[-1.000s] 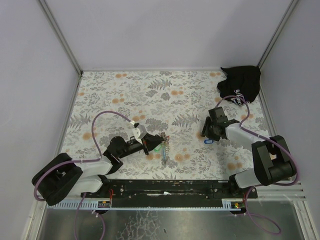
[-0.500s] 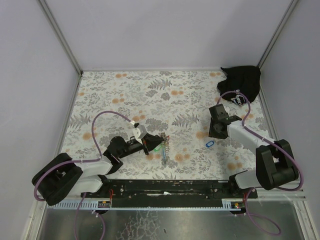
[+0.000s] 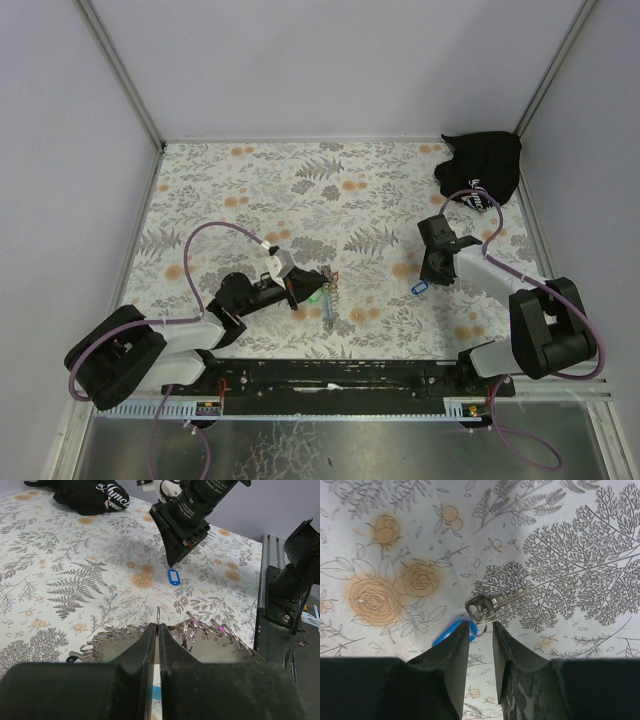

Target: Put the keys on the keyring

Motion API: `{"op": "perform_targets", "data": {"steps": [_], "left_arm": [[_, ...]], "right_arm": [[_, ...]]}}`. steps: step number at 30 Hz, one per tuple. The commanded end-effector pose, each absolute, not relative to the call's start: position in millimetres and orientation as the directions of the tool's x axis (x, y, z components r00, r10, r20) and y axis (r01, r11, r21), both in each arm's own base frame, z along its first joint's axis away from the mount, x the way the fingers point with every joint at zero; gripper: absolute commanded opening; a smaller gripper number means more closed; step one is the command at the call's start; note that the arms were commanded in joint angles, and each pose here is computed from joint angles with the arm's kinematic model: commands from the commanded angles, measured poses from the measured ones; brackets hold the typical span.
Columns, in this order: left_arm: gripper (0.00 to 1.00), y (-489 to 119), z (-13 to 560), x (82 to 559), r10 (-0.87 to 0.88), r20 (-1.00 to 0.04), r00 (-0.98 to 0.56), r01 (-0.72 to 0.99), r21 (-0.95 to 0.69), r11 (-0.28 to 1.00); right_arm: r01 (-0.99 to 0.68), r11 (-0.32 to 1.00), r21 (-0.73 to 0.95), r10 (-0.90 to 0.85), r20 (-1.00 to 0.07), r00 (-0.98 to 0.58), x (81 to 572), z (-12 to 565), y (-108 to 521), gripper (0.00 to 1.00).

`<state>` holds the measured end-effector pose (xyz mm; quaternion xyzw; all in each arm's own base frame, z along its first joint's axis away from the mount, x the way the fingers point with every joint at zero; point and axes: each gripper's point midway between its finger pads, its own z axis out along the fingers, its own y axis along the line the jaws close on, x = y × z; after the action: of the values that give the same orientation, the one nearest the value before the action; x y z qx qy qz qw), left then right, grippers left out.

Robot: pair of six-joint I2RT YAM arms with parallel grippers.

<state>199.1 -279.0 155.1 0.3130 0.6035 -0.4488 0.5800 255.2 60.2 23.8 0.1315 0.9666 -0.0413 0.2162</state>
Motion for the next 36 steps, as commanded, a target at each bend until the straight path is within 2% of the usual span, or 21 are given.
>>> {"op": "perform_targets", "data": {"steps": [1,6,17,23,30,33,36], "left_arm": [[0.00,-279,174,205,-0.188,-0.980,-0.070,0.900,-0.144,0.412],[0.00,-280,172,206,-0.183,-0.980,-0.078,0.901,-0.148,0.408],[0.00,-281,172,206,-0.182,-0.980,-0.082,0.900,-0.151,0.408],[0.00,-280,172,206,-0.183,-0.980,-0.083,0.900,-0.152,0.408],[0.00,-280,172,206,-0.181,-0.980,-0.087,0.900,-0.155,0.407],[0.00,-280,172,206,-0.181,-0.980,-0.085,0.900,-0.153,0.409],[0.00,-280,171,206,-0.179,-0.980,-0.087,0.899,-0.155,0.409]], "right_arm": [[0.336,0.941,-0.037,0.279,-0.475,-0.834,254,27,51,0.33],[0.322,0.947,-0.024,0.275,-0.462,-0.843,252,20,55,0.32],[0.274,0.957,0.094,0.287,-0.431,-0.855,255,20,83,0.08],[0.272,0.953,0.129,0.301,-0.442,-0.845,260,26,110,0.06],[0.281,0.952,0.123,0.305,-0.475,-0.825,269,24,138,0.11],[0.261,0.961,0.092,0.273,-0.473,-0.838,269,24,136,0.18],[0.221,0.974,0.054,0.219,-0.485,-0.847,265,31,128,0.33]]}}
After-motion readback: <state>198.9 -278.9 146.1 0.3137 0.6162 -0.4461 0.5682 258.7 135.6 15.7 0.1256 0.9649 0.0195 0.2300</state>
